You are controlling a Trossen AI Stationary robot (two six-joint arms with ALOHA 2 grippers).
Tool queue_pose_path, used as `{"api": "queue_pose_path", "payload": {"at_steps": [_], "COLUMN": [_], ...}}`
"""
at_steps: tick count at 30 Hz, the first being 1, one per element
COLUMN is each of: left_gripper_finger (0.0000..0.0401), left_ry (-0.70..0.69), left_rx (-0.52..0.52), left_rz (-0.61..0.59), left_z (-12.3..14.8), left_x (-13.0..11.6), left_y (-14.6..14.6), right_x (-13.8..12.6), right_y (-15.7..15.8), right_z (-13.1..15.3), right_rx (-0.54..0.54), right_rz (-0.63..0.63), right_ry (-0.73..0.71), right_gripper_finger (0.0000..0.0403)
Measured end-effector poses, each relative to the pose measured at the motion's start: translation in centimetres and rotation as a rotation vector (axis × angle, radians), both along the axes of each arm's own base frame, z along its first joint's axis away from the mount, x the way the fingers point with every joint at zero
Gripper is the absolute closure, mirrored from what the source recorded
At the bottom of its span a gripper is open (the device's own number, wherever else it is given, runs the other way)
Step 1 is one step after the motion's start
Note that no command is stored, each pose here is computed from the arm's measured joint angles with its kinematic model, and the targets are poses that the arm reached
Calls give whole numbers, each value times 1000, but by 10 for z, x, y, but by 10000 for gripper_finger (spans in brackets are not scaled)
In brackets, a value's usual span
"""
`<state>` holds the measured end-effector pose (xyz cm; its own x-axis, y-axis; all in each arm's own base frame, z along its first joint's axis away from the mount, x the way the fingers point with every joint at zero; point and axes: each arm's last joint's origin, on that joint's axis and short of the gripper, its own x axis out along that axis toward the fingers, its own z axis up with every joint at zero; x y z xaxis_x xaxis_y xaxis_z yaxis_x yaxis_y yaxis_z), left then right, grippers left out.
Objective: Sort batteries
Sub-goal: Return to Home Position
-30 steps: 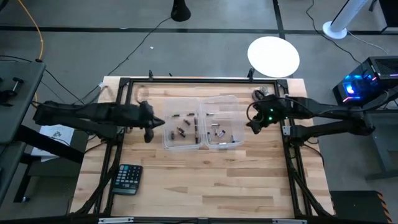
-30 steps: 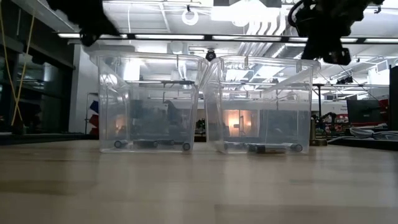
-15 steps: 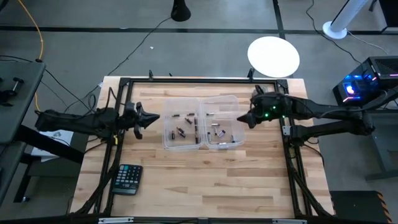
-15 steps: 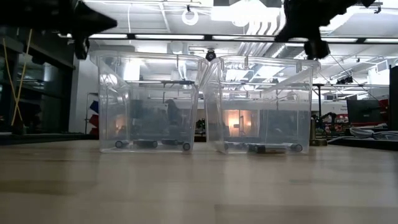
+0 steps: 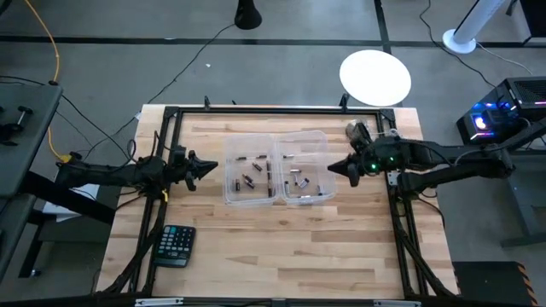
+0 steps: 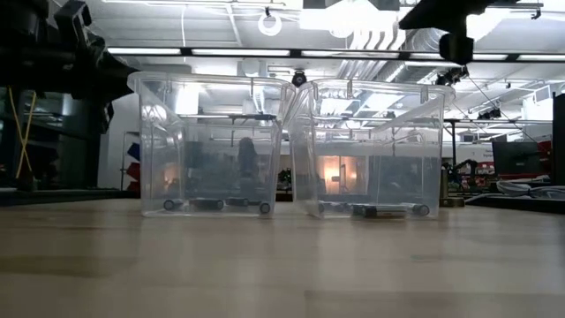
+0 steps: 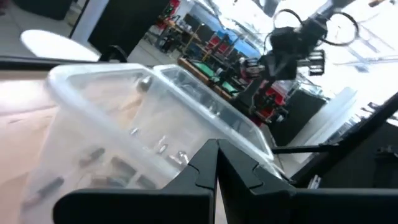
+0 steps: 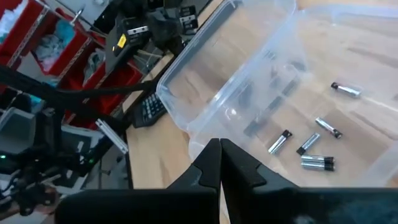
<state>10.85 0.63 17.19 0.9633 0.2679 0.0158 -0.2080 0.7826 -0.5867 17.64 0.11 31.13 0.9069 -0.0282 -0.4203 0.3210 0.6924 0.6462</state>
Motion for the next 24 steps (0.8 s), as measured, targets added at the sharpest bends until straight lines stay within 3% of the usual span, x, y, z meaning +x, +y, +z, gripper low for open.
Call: {"api": "queue_pose_path", "payload": {"at_steps": [6,10,14,18,24], "left_gripper_finger": [401,401,401,401,401], "left_ry": [-15,-24,-23,-11,-3], "left_rx": [-51,-101,-108,-70,-47], "left_rz": [52,59,21,21,21], "left_z": [-2,-2,-2,-3,-3], "left_x": [-1,-1,-1,-1,-1], "left_y": [3,3,2,2,2], "right_x": [-9,-5,-9,-15,-22], "right_y": [10,3,-11,-20,-22], "right_z": [-35,-69,-91,-112,-131], "right_rx": [-49,-71,-195,-334,-381], "right_rz": [-51,-76,-94,-70,53], "right_ry": [-113,-388,-594,-572,-526], "right_gripper_finger": [403,403,403,403,403]}}
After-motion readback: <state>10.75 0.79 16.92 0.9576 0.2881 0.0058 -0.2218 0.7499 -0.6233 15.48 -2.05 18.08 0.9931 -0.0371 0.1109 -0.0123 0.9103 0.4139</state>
